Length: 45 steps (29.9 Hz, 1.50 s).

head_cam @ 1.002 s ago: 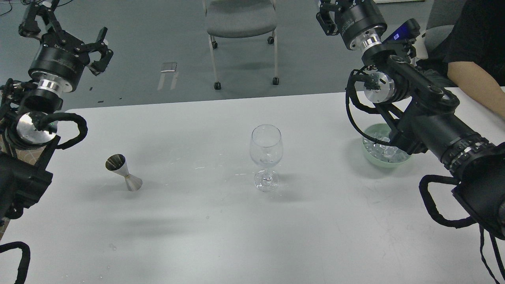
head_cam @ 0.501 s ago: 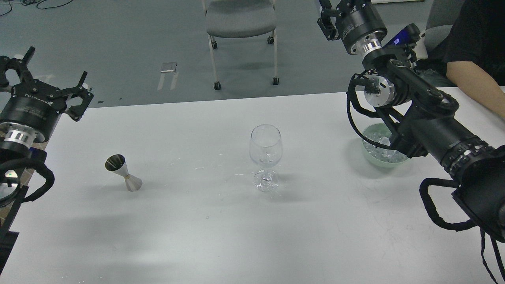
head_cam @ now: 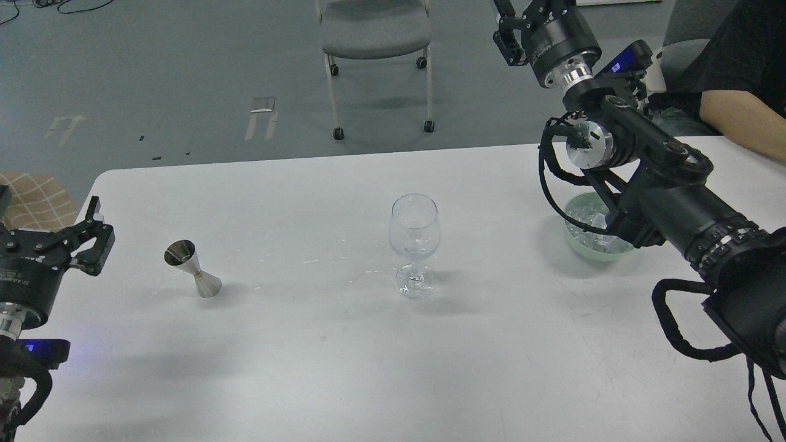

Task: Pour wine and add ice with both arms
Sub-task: 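Lower the left gripper toward the metal jigger, then close the left gripper around the metal jigger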

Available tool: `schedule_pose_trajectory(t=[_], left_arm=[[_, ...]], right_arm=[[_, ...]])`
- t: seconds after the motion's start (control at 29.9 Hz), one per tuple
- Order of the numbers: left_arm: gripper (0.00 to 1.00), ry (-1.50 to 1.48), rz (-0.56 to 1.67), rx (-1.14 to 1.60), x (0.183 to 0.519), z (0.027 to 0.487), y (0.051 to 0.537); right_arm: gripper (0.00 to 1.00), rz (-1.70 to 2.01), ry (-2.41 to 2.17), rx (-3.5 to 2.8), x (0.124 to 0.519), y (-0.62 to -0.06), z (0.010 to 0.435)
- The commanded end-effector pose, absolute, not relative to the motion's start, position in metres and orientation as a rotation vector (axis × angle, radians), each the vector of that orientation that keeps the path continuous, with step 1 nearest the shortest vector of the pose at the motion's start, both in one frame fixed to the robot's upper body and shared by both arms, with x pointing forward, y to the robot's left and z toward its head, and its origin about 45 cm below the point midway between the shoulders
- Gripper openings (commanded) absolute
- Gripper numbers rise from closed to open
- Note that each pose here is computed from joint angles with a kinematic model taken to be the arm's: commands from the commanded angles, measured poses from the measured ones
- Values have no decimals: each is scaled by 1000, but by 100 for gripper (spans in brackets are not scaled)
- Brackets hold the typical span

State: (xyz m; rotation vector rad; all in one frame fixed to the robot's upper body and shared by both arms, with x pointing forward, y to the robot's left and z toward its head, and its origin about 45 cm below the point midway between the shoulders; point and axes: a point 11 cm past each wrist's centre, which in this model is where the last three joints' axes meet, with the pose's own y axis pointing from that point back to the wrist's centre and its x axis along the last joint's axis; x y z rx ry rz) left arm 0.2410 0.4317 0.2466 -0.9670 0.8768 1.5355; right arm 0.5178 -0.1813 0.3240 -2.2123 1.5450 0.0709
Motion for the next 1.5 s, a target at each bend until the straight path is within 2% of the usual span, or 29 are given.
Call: schedule_pose_trajectory(t=[0.0, 0.13, 0.37, 0.57, 0.74, 0.87, 1.1, 1.47], left_arm=[[99, 959, 1551, -959, 223, 223, 425], [99, 1010, 1531, -950, 214, 212, 417], [99, 1111, 1435, -892, 180, 183, 391], [99, 1140, 1463, -841, 176, 162, 386], [99, 1148, 1435, -898, 198, 154, 371], [99, 1189, 1497, -853, 205, 125, 373], [99, 1213, 1495, -860, 222, 112, 369], [99, 1244, 1524, -840, 229, 95, 372]], right_arm=[[100, 68, 1546, -2211, 518, -182, 325], [100, 70, 1547, -2213, 518, -182, 324], [100, 74, 1550, -2213, 518, -183, 323], [100, 75, 1548, -2215, 518, -182, 323], [100, 85, 1556, -2217, 517, -183, 318], [100, 88, 1553, -2217, 517, -183, 318], [100, 87, 1557, -2217, 517, -183, 317], [100, 82, 1560, -2218, 517, -184, 317]])
